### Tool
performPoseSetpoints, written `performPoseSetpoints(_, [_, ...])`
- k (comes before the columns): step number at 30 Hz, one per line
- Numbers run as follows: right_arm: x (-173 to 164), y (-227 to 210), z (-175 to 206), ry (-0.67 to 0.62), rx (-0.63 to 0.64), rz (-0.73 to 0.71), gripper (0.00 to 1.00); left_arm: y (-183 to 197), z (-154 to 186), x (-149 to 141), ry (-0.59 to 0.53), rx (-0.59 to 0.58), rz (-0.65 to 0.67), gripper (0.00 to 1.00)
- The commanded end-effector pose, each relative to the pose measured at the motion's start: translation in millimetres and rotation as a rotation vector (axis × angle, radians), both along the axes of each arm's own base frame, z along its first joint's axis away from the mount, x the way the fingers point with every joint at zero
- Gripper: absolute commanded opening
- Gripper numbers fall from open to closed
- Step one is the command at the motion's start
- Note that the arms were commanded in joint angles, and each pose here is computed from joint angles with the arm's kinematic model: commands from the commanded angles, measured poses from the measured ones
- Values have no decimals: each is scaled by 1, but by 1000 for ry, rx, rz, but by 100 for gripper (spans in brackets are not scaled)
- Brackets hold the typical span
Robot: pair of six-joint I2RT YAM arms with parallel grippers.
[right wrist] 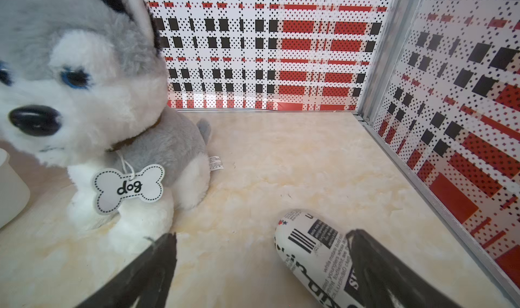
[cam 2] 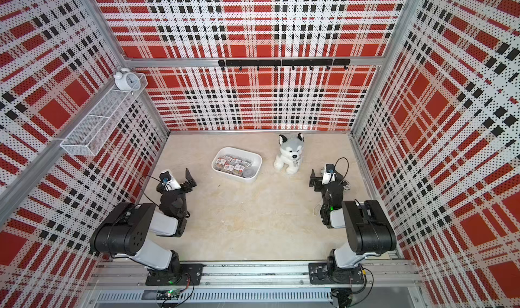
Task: Take the paper clips out of the storage box
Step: Move the storage box to the center of the board.
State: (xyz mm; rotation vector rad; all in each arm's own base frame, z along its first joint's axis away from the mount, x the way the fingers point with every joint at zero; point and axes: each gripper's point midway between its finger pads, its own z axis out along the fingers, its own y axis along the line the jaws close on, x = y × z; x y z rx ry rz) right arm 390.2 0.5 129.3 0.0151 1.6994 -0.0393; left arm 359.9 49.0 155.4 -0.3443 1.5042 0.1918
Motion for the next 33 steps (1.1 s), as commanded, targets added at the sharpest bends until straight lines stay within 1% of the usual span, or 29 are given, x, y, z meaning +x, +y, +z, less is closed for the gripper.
performPoseSetpoints(1, [2,-3,-2,9,-2,-12,100,-1,4,3,-13,7,-7,98])
performPoseSetpoints(33, [3,-3,-1,7,6,-4,100,-1,3,4,-5,4,-11,98])
